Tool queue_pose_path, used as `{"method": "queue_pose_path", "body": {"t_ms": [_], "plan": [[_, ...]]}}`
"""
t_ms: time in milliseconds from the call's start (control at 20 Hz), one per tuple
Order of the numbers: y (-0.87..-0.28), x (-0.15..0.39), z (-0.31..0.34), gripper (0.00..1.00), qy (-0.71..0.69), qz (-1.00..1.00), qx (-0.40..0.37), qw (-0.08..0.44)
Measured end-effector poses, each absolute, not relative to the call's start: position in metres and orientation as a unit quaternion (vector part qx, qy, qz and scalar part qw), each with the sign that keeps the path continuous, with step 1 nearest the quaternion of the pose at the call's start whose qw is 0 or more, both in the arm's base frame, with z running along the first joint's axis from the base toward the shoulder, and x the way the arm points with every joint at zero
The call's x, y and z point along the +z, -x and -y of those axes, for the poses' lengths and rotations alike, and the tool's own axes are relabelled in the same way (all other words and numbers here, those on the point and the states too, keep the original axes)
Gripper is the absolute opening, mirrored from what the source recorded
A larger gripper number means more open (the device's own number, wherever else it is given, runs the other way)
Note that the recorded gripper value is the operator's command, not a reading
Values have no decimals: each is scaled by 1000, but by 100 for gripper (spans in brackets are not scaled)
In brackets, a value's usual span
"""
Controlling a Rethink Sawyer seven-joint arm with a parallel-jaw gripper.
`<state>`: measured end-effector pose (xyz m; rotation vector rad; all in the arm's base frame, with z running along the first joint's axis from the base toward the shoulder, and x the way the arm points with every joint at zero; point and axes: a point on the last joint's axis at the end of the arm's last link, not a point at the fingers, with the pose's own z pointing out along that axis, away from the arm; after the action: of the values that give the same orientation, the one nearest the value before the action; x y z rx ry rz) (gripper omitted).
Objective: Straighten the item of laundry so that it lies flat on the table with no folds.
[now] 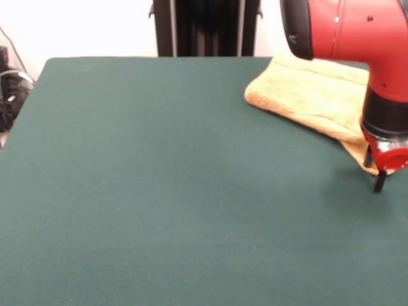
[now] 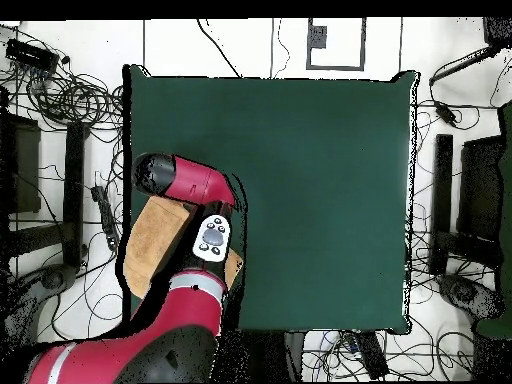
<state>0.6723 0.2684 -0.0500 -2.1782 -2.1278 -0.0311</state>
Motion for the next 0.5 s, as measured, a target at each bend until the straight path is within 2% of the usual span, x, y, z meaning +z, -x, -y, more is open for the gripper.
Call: {"method": "queue_pose_path", "body": {"t_ms": [500], "plan": [[-673, -50, -270, 100, 717, 695, -12, 48]]}}
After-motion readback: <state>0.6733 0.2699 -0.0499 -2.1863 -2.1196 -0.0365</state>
